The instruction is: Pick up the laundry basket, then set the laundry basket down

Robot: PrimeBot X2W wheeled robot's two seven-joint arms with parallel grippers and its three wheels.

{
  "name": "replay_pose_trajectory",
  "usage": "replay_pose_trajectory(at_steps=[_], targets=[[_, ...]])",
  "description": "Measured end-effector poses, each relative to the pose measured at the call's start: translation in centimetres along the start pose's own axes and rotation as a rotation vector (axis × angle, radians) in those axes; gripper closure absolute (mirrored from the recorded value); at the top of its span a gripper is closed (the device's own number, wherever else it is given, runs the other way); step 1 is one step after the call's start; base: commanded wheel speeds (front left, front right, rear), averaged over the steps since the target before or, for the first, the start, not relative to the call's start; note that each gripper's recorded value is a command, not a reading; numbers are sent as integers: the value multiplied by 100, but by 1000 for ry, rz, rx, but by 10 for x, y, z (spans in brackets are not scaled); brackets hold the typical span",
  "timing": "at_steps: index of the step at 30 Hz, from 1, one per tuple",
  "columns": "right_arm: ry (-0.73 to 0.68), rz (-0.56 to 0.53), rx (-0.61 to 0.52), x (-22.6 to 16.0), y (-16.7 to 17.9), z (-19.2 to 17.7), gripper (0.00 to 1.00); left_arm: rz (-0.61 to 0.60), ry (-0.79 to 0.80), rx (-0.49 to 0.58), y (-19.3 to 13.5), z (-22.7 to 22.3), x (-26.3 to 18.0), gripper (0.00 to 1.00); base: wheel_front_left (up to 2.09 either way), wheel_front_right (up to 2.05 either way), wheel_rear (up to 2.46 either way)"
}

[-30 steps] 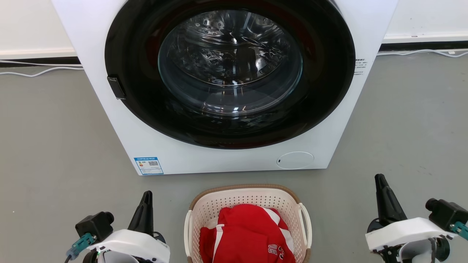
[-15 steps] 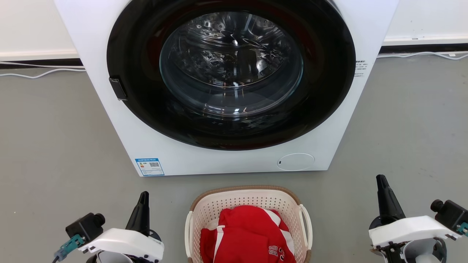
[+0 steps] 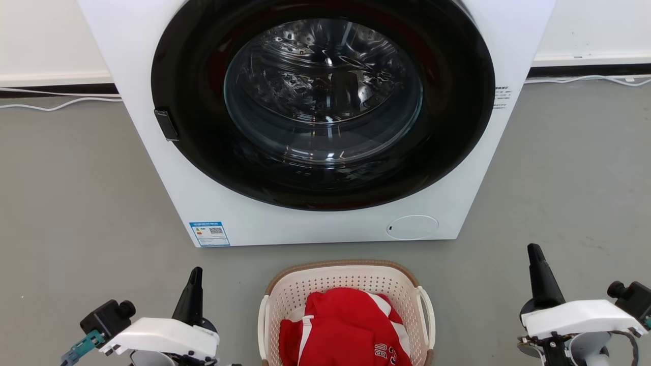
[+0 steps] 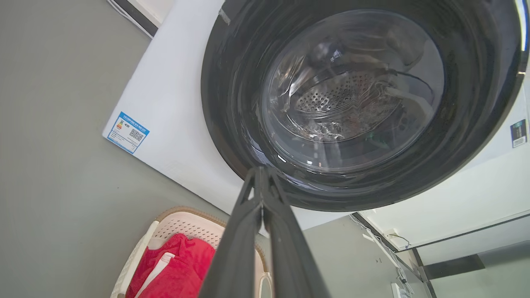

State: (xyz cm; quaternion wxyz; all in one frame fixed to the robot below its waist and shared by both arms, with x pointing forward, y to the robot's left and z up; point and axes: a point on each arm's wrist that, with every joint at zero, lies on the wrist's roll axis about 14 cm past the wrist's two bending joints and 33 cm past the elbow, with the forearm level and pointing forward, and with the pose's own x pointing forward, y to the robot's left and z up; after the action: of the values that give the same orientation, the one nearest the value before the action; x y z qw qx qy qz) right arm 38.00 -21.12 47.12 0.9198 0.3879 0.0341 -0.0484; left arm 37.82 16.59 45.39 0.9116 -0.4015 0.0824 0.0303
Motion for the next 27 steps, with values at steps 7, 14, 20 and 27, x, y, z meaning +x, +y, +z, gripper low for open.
replay_pose_trajectory(at_steps=[7,14,20,27], targets=[[3,-3,76,0,0,0,100,-2,-4,-76,0,4,0,100,0,0,0],[6,-6,156,0,1,0,100,1,-2,-151,1,6,-1,100,0,0,0],[11,-6,222,0,2,0,100,-6,2,-216,0,7,-1,100,0,0,0],[10,-8,303,0,1,2,100,-5,2,-293,2,10,-2,100,0,0,0]])
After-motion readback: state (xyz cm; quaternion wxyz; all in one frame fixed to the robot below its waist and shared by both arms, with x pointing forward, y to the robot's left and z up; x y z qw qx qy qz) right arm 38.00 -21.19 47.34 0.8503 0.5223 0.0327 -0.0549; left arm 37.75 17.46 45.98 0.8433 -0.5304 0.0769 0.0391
